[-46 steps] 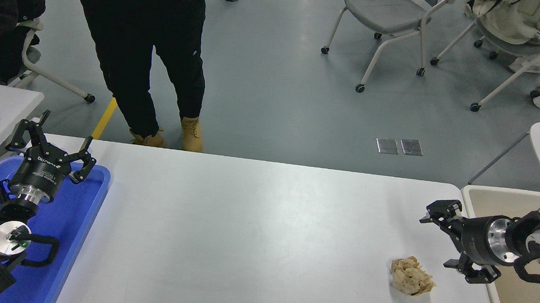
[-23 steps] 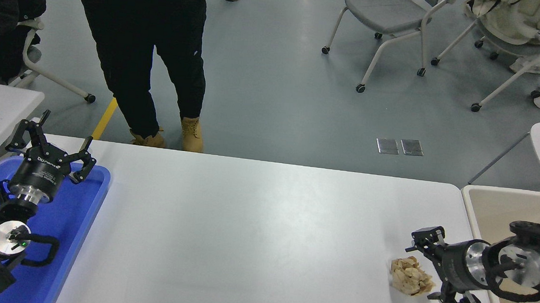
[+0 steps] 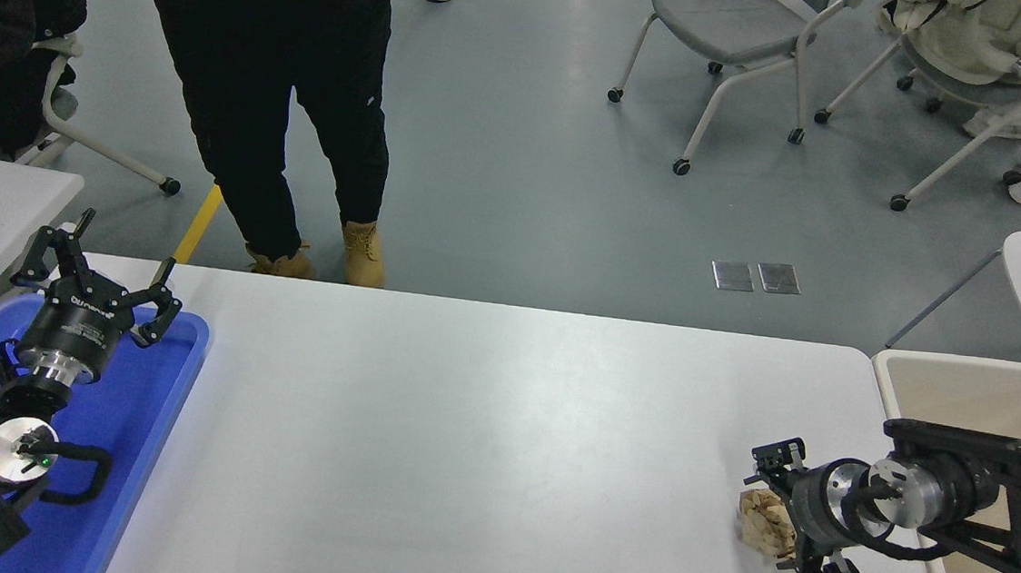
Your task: Clean the table surface
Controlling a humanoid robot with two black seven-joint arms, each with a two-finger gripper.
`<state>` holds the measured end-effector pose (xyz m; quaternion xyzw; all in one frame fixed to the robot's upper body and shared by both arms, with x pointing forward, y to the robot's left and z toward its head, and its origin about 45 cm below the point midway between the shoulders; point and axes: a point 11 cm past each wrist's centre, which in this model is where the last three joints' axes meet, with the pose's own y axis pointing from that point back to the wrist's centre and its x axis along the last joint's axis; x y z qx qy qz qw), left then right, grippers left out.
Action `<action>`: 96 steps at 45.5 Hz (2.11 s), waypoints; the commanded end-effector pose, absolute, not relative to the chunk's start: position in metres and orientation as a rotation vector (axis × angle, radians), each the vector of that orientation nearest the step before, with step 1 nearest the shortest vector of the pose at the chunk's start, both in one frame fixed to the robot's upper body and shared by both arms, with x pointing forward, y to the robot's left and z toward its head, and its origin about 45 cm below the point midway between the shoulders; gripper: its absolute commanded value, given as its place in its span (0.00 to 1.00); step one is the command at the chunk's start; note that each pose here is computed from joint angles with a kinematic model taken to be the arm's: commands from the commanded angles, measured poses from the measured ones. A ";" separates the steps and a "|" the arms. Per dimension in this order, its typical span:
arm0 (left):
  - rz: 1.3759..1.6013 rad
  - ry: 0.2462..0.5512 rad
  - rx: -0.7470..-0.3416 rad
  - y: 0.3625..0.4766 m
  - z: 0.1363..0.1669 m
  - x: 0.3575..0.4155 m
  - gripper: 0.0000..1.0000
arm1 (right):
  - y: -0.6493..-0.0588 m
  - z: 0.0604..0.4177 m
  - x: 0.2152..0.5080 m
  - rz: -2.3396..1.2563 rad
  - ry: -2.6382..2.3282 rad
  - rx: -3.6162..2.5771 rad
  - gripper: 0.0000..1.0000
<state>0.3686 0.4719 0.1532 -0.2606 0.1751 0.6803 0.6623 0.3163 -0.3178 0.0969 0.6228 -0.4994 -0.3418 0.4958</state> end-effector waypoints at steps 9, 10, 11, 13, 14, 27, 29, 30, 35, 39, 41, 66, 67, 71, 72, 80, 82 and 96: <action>1.538 0.396 -0.589 0.472 0.1531 0.3685 1.00 | -0.320 0.085 0.321 -0.839 -1.212 1.447 0.52; 1.538 0.396 -0.589 0.472 0.1531 0.3685 1.00 | -0.320 0.085 0.320 -0.845 -1.205 1.437 0.46; 1.538 0.396 -0.589 0.472 0.1531 0.3685 1.00 | -0.320 0.086 0.320 -0.851 -1.197 1.429 0.40; 1.538 0.396 -0.589 0.472 0.1531 0.3685 1.00 | -0.320 0.085 0.316 -0.867 -1.174 1.404 0.31; 1.538 0.396 -0.589 0.472 0.1531 0.3685 1.00 | -0.321 0.086 0.316 -0.870 -1.167 1.394 0.26; 1.538 0.396 -0.589 0.472 0.1531 0.3685 1.00 | -0.321 0.098 0.320 -0.896 -1.157 1.379 0.00; 1.538 0.396 -0.589 0.472 0.1531 0.3685 1.00 | -0.322 0.100 0.321 -0.899 -1.159 1.377 0.00; 1.538 0.396 -0.589 0.472 0.1531 0.3685 1.00 | -0.321 0.100 0.321 -0.902 -1.156 1.380 0.00; 1.537 0.395 -0.590 0.472 0.1537 0.3691 1.00 | -0.325 0.114 0.324 -0.917 -1.178 1.391 0.00; 1.537 0.395 -0.590 0.472 0.1537 0.3691 1.00 | -0.331 0.128 0.326 -0.915 -1.193 1.403 0.00; 1.537 0.395 -0.590 0.472 0.1537 0.3691 1.00 | -0.333 0.136 0.327 -0.909 -1.197 1.415 0.00; 1.538 0.396 -0.589 0.472 0.1531 0.3685 1.00 | -0.398 0.252 0.314 -0.809 -1.274 1.418 0.00; 1.538 0.396 -0.589 0.472 0.1531 0.3685 1.00 | -0.401 0.257 0.315 -0.804 -1.274 1.419 0.00; 1.537 0.395 -0.590 0.472 0.1537 0.3691 1.00 | -0.410 0.273 0.316 -0.783 -1.281 1.424 0.00; 1.537 0.395 -0.590 0.472 0.1537 0.3691 1.00 | -0.411 0.279 0.318 -0.774 -1.287 1.429 0.00; 1.537 0.395 -0.590 0.472 0.1537 0.3691 1.00 | -0.414 0.309 0.324 -0.742 -1.292 1.472 0.00; 1.538 0.396 -0.589 0.472 0.1531 0.3685 1.00 | -0.414 0.315 0.325 -0.730 -1.289 1.477 0.00; 1.538 0.396 -0.589 0.472 0.1531 0.3685 1.00 | -0.430 0.351 0.325 -0.619 -1.272 1.458 0.00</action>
